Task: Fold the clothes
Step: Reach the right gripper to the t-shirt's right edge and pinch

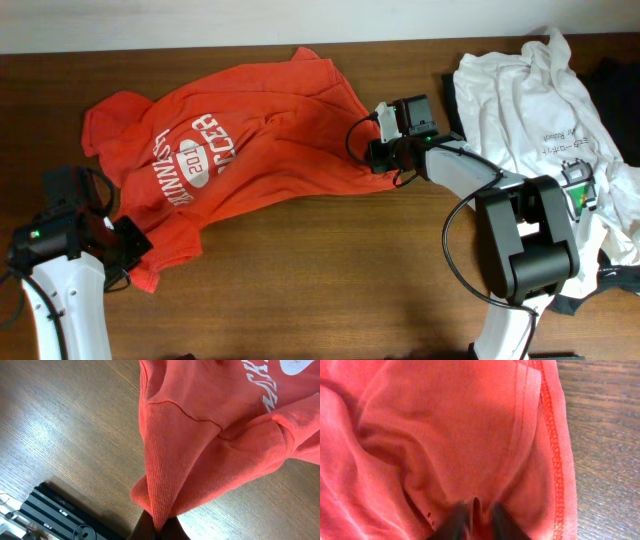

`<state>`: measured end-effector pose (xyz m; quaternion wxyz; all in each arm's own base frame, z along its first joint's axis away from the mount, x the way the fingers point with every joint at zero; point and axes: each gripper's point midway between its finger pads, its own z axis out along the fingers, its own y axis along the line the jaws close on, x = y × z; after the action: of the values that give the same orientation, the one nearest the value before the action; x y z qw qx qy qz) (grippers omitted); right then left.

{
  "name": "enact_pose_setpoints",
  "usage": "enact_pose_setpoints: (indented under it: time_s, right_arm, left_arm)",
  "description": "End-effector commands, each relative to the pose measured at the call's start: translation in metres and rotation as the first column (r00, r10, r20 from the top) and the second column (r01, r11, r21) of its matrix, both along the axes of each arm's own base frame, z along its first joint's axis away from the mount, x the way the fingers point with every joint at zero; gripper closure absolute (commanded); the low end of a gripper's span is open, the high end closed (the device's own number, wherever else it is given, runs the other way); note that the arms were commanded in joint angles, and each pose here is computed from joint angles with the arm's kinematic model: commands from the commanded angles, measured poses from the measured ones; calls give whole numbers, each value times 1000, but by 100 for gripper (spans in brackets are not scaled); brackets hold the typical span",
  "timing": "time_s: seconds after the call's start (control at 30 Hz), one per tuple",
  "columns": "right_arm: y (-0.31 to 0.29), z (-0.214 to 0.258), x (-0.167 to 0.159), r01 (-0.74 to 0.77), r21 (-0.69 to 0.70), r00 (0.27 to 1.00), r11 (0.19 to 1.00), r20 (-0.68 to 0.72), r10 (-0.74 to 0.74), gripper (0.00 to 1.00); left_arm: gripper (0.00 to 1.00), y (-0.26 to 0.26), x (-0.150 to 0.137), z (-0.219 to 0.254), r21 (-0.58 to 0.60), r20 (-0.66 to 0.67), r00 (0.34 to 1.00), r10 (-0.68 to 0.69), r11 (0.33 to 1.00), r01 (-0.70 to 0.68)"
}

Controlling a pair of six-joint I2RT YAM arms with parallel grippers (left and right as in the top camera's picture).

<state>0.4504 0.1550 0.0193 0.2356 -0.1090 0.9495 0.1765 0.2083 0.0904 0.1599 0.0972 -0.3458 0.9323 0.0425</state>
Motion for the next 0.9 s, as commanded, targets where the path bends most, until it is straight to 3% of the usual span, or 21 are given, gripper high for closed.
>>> enact_pose_setpoints:
  time_s: [0.0, 0.2, 0.33, 0.4, 0.43, 0.47, 0.5, 0.7, 0.87]
  right_arm:
    - [-3, -4, -3, 6, -16, 1000, 1000, -21, -6, 96]
    - [-4, 0, -1, 9, -14, 1000, 1000, -13, -9, 96]
    - [-48, 72, 68, 231, 19, 961, 973, 150, -232, 96]
    - [-63, 99, 86, 265, 44, 943, 963, 196, -268, 95]
    - [-69, 107, 90, 276, 48, 938, 960, 203, -280, 78]
    - [-73, 108, 88, 282, 44, 940, 958, 189, -286, 17]
    - [-76, 102, 82, 286, 29, 945, 958, 154, -287, 1]
    - [-85, 52, 4, 254, -123, 945, 959, -178, -273, 1]
    - [-67, 38, -36, 192, -106, 917, 976, -336, -217, 1]
  left_arm:
    - [100, 4, -1, 6, 24, 11, 1000, -6, 1000, 5]
    - [100, 4, -1, 5, 23, 10, 1000, -6, 1000, 6]
    - [100, 4, -1, 5, 23, 9, 1000, -6, 1000, 6]
    - [100, 4, -1, 5, 23, 9, 1000, -6, 1000, 6]
    - [100, 4, -1, 5, 23, 9, 1000, -6, 1000, 6]
    - [100, 4, -1, 5, 23, 10, 1000, -6, 1000, 6]
    - [100, 4, -1, 5, 24, 10, 1000, -6, 1000, 5]
    - [100, 5, 3, 6, 29, 27, 1000, -6, 1000, 5]
    - [100, 6, 6, 7, 34, 38, 999, -6, 999, 5]
